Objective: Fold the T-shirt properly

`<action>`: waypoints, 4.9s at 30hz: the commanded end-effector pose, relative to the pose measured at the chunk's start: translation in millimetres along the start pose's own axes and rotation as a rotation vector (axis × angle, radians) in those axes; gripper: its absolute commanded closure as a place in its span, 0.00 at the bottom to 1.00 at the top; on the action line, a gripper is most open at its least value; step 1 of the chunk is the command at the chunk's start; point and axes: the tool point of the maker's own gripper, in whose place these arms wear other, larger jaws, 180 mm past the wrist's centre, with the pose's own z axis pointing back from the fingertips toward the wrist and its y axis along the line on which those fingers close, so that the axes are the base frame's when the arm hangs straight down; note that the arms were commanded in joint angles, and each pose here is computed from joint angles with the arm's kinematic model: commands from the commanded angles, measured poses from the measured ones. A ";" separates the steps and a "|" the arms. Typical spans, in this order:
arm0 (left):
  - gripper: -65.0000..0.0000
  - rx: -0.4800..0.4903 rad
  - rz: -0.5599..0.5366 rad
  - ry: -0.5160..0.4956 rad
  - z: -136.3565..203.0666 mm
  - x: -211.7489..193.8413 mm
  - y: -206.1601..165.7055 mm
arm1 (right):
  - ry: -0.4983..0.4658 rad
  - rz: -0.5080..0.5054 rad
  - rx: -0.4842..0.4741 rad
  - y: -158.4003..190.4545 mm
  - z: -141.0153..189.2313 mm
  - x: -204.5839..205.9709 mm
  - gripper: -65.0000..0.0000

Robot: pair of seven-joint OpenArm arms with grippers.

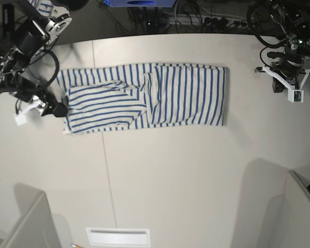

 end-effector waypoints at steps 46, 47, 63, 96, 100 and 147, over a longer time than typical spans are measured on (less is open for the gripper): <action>1.00 -0.279 -0.293 0.081 -54.1 -32.1 -123.5 | 0.372 0.272 -0.040 24.9 -60.6 -87.6 0.64; 1.00 -0.291 -0.299 0.084 -54.1 -33.8 -128.2 | 0.363 0.259 -0.050 24.7 -60.2 -82.5 0.74; 1.00 -0.479 -0.405 0.076 -48.1 -38.8 -208.2 | 0.152 0.290 -0.150 73.4 -72.6 -15.7 1.00; 1.00 -0.477 -0.432 0.060 -67.1 1.9 -224.3 | -0.018 0.653 -0.095 230.6 -73.9 -22.3 1.00; 1.00 -0.477 -0.440 0.028 -60.8 10.9 -226.1 | 0.007 0.669 -0.098 242.9 -78.7 -36.8 1.00; 1.00 -0.050 -0.234 0.048 -13.5 -8.5 -41.8 | 0.031 0.903 -0.288 288.0 -151.4 -121.6 1.00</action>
